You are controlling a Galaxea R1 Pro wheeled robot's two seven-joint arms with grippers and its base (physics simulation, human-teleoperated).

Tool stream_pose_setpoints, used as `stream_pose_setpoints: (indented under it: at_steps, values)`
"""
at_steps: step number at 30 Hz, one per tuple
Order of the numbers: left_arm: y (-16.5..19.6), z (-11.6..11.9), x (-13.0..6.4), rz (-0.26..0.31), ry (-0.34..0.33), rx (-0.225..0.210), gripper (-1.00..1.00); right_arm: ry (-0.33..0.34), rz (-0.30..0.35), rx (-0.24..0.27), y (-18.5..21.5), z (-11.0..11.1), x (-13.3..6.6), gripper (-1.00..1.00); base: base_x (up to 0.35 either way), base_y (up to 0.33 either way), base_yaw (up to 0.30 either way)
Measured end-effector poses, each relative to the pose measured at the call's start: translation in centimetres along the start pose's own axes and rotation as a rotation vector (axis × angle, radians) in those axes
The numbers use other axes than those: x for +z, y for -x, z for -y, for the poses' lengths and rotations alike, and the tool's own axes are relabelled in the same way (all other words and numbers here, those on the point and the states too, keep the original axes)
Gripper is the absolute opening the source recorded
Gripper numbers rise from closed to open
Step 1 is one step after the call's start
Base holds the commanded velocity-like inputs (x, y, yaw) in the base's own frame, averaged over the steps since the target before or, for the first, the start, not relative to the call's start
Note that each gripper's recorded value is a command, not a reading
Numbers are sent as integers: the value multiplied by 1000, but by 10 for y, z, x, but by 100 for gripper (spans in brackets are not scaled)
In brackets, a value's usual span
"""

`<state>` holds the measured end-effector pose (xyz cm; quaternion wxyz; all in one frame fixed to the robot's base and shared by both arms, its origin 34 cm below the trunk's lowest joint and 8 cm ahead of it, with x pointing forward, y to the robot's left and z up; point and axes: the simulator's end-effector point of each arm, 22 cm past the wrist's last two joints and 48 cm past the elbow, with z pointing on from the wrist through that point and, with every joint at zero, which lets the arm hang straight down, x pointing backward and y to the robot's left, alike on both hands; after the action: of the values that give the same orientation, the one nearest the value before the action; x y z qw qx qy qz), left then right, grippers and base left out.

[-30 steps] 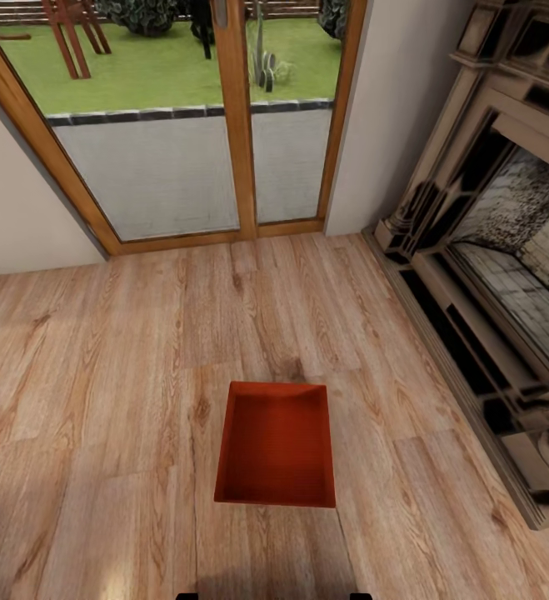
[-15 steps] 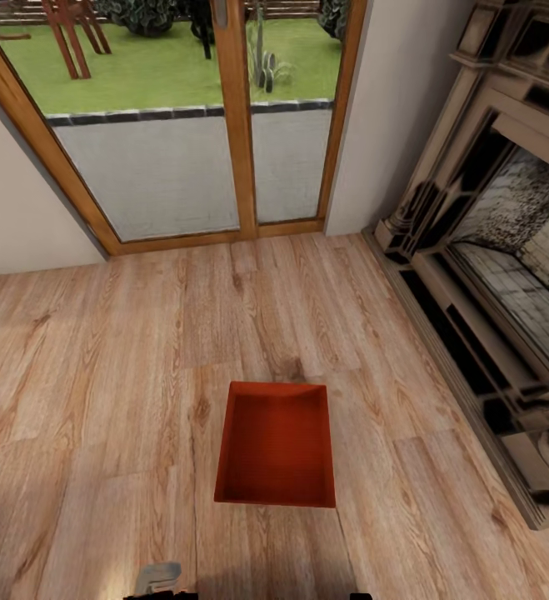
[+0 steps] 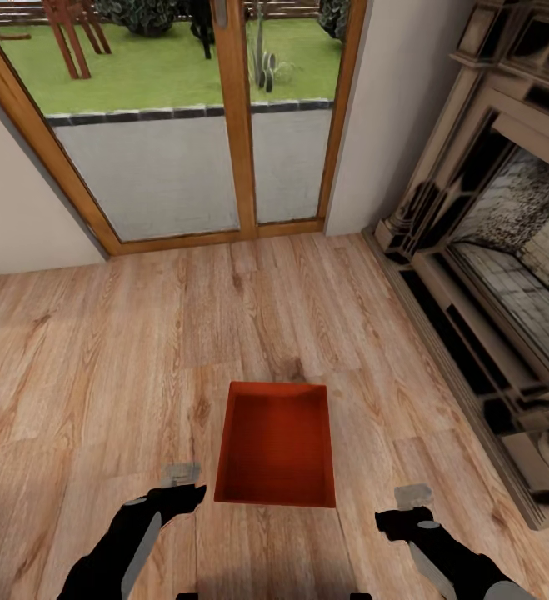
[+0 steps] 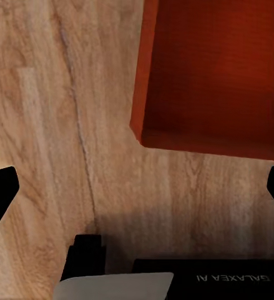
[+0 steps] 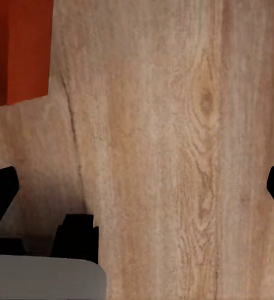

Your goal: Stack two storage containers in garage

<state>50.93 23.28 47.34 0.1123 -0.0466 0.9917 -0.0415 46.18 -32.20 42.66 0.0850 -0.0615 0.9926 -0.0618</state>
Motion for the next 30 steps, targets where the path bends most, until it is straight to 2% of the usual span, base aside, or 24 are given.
stream_pose_setpoints:
  at_steps: [5,6,8,9,11,12,14,15,17,18,22,30]
  values:
    - [30,21,1,38,-28,-6,100,-41,31,13,36,-11,0,100,0,0,0]
    - [45,31,2,53,-41,-11,100,-44,53,24,55,-28,-2,100,0,0,0]
    - [60,36,1,60,-49,-12,100,-30,71,34,68,-45,-4,100,0,0,0]
    - [68,40,1,51,-54,-9,100,-12,86,45,82,-65,-7,100,0,0,0]
    - [71,43,1,45,-58,-8,100,1,94,58,91,-79,-9,100,0,0,0]
    - [74,49,2,38,-66,-9,100,12,96,92,99,-92,-11,100,0,0,0]
    - [74,55,3,31,-74,-10,100,19,100,136,107,-99,-12,100,0,0,0]
    - [71,59,6,15,-72,4,100,19,122,192,118,-103,-13,100,0,0,0]
    - [66,60,11,-10,-57,31,100,18,135,238,127,-113,-15,100,0,0,0]
    - [61,71,17,-32,-57,50,100,19,132,258,126,-126,-16,100,0,0,0]
    - [58,86,21,-32,-63,58,100,21,131,261,127,-133,-17,100,0,0,0]
    - [60,86,21,-28,-45,60,100,13,114,246,124,-128,-16,100,0,0,0]
